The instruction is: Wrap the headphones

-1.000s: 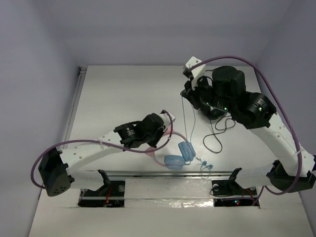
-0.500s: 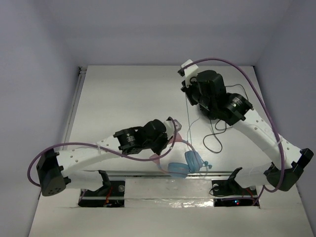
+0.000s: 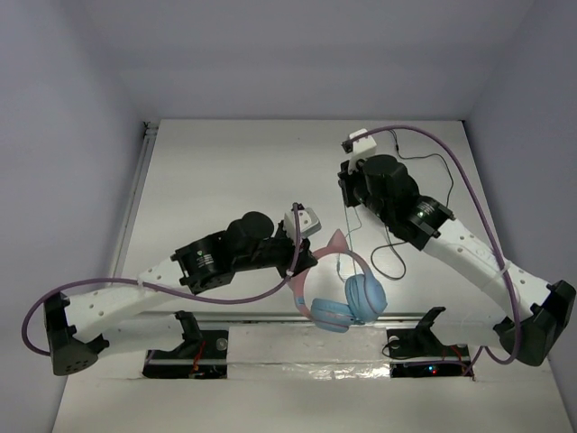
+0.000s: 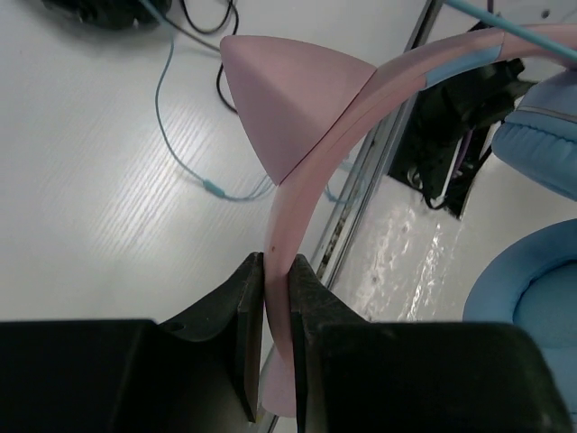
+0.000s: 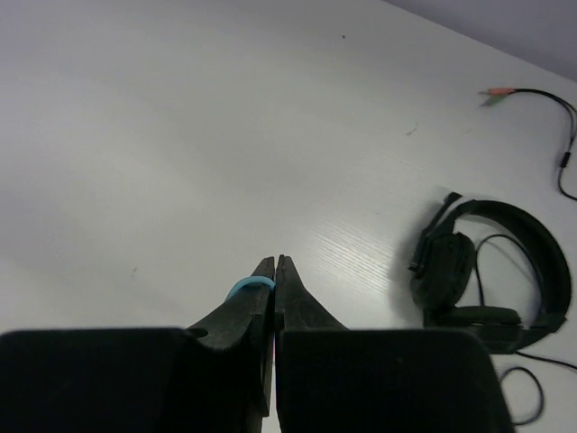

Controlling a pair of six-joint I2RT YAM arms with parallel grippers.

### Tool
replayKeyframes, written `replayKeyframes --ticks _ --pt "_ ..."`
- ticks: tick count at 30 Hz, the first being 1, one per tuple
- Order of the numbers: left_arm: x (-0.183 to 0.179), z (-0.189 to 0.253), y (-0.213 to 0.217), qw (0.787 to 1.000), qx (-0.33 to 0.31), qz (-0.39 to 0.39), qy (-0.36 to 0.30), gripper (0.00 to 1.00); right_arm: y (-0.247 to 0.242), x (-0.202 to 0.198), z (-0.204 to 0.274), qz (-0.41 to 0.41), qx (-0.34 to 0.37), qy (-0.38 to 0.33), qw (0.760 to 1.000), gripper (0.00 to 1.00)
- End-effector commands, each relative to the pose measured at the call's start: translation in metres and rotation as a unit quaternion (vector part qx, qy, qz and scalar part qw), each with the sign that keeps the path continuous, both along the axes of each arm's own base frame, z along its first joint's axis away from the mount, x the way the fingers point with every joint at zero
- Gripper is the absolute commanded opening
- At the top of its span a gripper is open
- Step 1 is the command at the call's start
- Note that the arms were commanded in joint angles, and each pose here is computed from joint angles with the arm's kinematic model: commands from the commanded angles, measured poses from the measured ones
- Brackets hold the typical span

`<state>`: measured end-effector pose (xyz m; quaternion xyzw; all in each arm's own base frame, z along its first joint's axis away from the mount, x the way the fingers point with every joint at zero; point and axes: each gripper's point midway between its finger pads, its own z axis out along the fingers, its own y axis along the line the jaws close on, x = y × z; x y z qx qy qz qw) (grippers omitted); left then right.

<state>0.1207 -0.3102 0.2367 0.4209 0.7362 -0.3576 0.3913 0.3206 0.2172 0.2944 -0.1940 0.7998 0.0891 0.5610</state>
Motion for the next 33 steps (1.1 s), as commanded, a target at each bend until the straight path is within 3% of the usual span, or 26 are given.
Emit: replayKeyframes --ticks 1,6,12,16,20,28,30,33 --pt "-0.019 0.100 -0.019 0.984 -0.162 -0.062 -0.048 0.00 0.008 0.007 0.040 -0.010 0.115 -0.050 0.992 0.00" --pt "-0.006 0.151 -0.008 0.967 -0.241 -0.012 -0.077 0.00 0.020 -0.013 0.034 0.041 0.165 -0.045 0.984 0.00" --pt "0.003 0.185 0.013 0.953 -0.288 0.042 -0.087 0.00 0.020 -0.022 0.031 0.055 0.193 -0.044 0.979 0.00" --pt "0.030 0.194 0.033 0.937 -0.308 0.140 -0.084 0.00 0.013 -0.025 0.033 0.049 0.220 -0.046 0.973 0.00" --pt "0.032 0.208 0.040 0.920 -0.352 0.153 -0.079 0.00 0.021 -0.038 0.034 0.083 0.255 -0.043 0.962 0.00" --pt "0.043 0.234 0.050 0.872 -0.450 0.185 -0.054 0.00 0.052 -0.075 0.040 0.211 0.348 -0.056 0.912 0.00" --pt "0.040 0.242 0.045 0.872 -0.456 0.172 -0.053 0.00 0.061 -0.081 0.038 0.242 0.358 -0.061 0.900 0.00" --pt "0.038 0.252 0.038 0.874 -0.456 0.158 -0.047 0.00 0.070 -0.073 0.031 0.248 0.351 -0.057 0.901 0.02"
